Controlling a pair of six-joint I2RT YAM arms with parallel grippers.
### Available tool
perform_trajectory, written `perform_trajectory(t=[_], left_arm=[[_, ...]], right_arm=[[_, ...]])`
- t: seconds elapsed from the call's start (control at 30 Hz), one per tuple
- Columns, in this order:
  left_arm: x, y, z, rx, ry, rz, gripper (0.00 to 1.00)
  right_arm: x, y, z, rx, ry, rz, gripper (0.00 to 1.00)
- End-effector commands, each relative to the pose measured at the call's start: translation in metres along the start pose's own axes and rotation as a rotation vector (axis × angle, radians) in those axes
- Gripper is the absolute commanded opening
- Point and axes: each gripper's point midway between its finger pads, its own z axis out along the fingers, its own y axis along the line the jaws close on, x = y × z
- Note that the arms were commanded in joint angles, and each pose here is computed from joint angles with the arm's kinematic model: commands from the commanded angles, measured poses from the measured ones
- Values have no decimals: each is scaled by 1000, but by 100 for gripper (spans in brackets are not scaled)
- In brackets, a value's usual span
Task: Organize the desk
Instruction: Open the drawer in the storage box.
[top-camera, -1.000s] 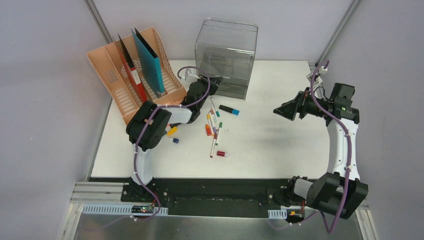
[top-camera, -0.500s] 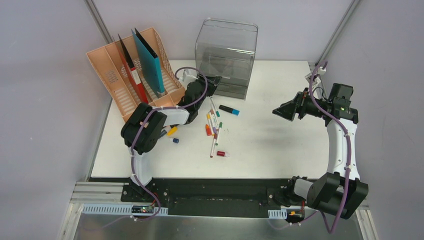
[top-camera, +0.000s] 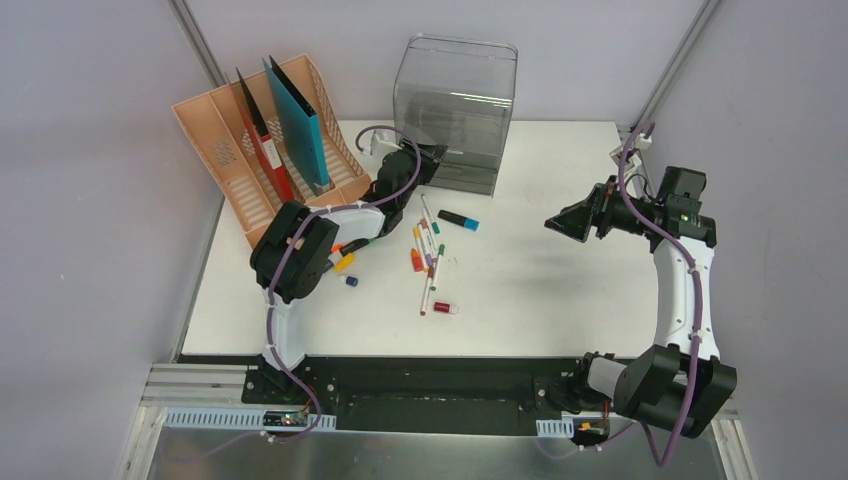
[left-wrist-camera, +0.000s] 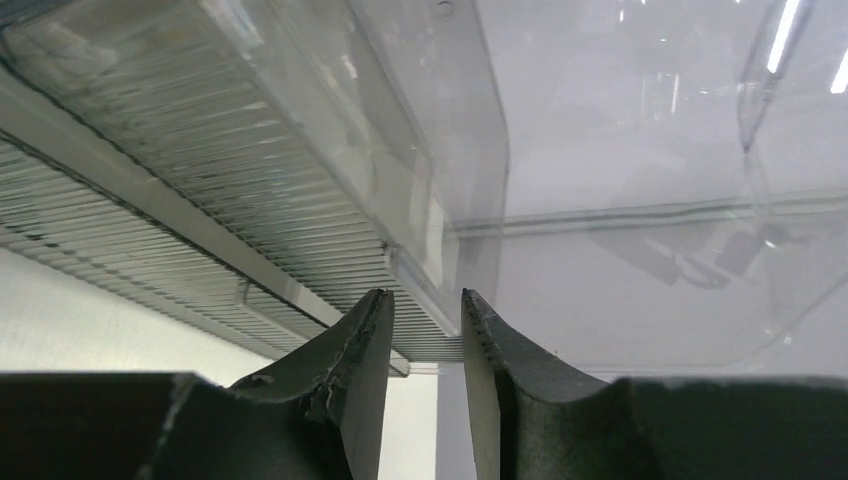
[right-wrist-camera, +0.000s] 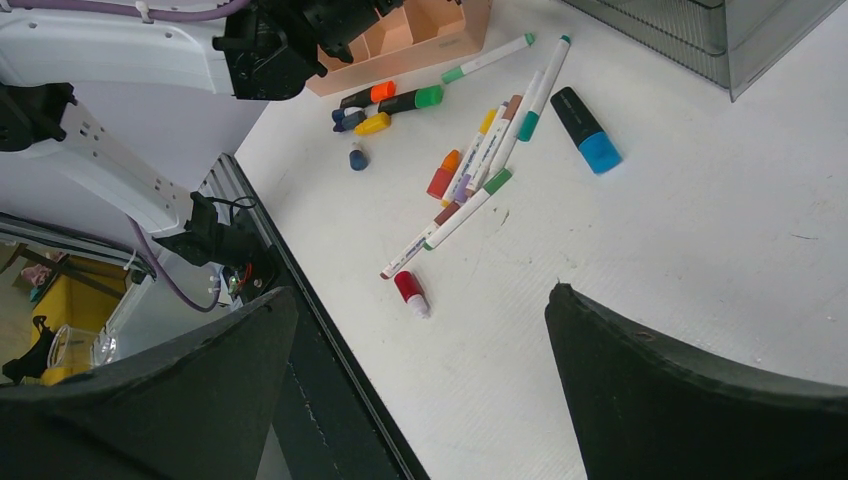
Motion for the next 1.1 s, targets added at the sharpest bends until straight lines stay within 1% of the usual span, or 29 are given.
perform_trajectory(t=[0.0,0.13,0.2,0.37,0.4,0.57,0.8,0.87,0.9,0.93,1.07], left_arm=[[-4,3,10,-33,-24,-15,32],[-6,13,14,-73,-37,-18,32],[-7,16,16,-87,-44,-18,29],[-6,21,19,-99,-50,-22,3],[-7,22,19,-100,-53,-26,0],[-6,18,11,-78,-39,-36,0],[-5,-9,-12,8,-7,-64,0],[-4,-16,-20,26,7,-67,0],[-3,-17,-23,32,14,-68,0],[-3,-19,-26,38,20,-69,0],[-3,-27,-39,64,35,-74,0]], right_arm=[[-6,3,1,-1,-12,-58,99],[-5,3,1,-1,-11,-56,99],[-6,2,1,1,-12,-58,99],[-5,1,1,4,-11,-57,99],[-5,1,1,4,-10,-56,99],[-5,1,1,3,-10,-56,99],[-5,-1,10,-56,-43,13,99],[-8,-5,14,-61,-68,-53,99],[-8,-4,17,-62,-77,8,99],[-8,-5,19,-61,-87,21,99],[-4,-7,30,-67,-97,-6,99]])
